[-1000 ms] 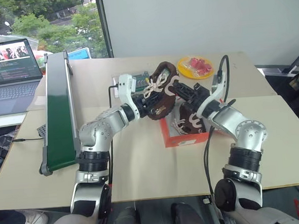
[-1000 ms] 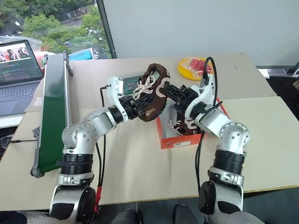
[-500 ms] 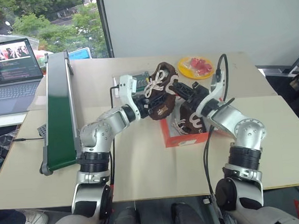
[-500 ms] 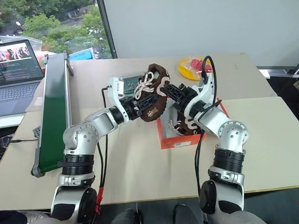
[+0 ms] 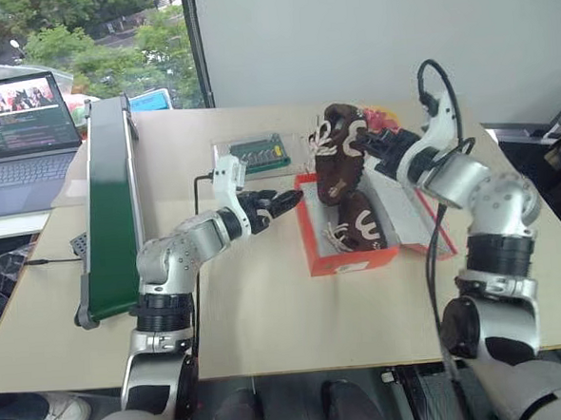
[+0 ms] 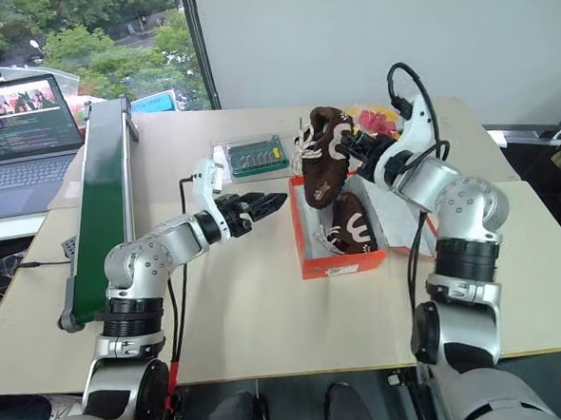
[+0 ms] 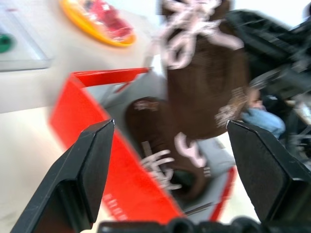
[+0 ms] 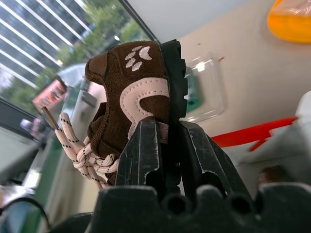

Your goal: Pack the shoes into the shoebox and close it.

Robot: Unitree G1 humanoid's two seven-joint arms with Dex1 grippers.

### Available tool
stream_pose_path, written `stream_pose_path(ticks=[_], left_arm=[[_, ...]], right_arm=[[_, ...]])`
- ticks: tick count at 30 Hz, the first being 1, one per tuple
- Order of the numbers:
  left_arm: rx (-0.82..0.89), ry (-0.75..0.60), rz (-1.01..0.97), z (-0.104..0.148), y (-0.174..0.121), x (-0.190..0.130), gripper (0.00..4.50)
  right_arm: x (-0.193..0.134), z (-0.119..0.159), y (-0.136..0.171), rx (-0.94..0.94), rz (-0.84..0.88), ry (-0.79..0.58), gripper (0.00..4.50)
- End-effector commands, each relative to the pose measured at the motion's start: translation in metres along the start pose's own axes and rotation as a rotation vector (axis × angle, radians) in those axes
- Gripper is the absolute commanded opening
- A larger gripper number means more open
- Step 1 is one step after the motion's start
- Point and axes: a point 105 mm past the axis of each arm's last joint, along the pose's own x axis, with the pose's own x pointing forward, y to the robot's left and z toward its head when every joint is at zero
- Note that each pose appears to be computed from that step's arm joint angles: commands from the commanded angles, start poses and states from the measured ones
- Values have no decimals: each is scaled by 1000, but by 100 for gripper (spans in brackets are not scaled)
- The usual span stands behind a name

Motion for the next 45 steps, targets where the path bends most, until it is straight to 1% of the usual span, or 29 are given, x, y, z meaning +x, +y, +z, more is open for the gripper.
stream_pose_path(ticks=[1, 5, 7, 10, 16, 20, 22, 25, 29, 32, 35, 38, 43, 45], left_arm=[[132, -9, -22, 3, -13, 1, 392], [152, 16, -62, -11, -28, 6, 392], [163, 31, -82, -17, -34, 6, 392], [168, 35, -84, -20, -36, 3, 392], [170, 35, -63, -20, -30, -2, 392], [179, 42, -67, -21, -31, -4, 392], [188, 54, -80, -23, -33, -4, 392], [226, 82, -91, -27, -34, -6, 392], [258, 94, -57, -25, -26, -15, 392], [260, 104, -52, -28, -25, -21, 392], [266, 115, -50, -31, -26, -24, 392], [270, 119, -56, -32, -29, -25, 392], [276, 130, -69, -34, -32, -26, 392], [278, 134, -71, -34, -32, -27, 397]], right_arm=[[-2, 6, 8, -58, 76, 58, 20], [-1, -18, -8, -87, 70, 196, 20], [-1, -29, -15, -68, 55, 262, 20], [0, -35, -20, -77, 50, 300, 20], [6, -49, -29, -118, 15, 355, 20], [14, -57, -27, -194, 8, 388, 20], [19, -61, -31, -235, -16, 404, 20], [23, -68, -43, -315, -81, 446, 20], [33, -79, -60, -468, -171, 497, 20], [36, -86, -67, -529, -204, 526, 20], [42, -92, -67, -559, -221, 536, 20], [48, -96, -60, -564, -207, 530, 20], [53, -98, -46, -489, -153, 509, 20], [54, -96, -42, -457, -141, 497, 114]])
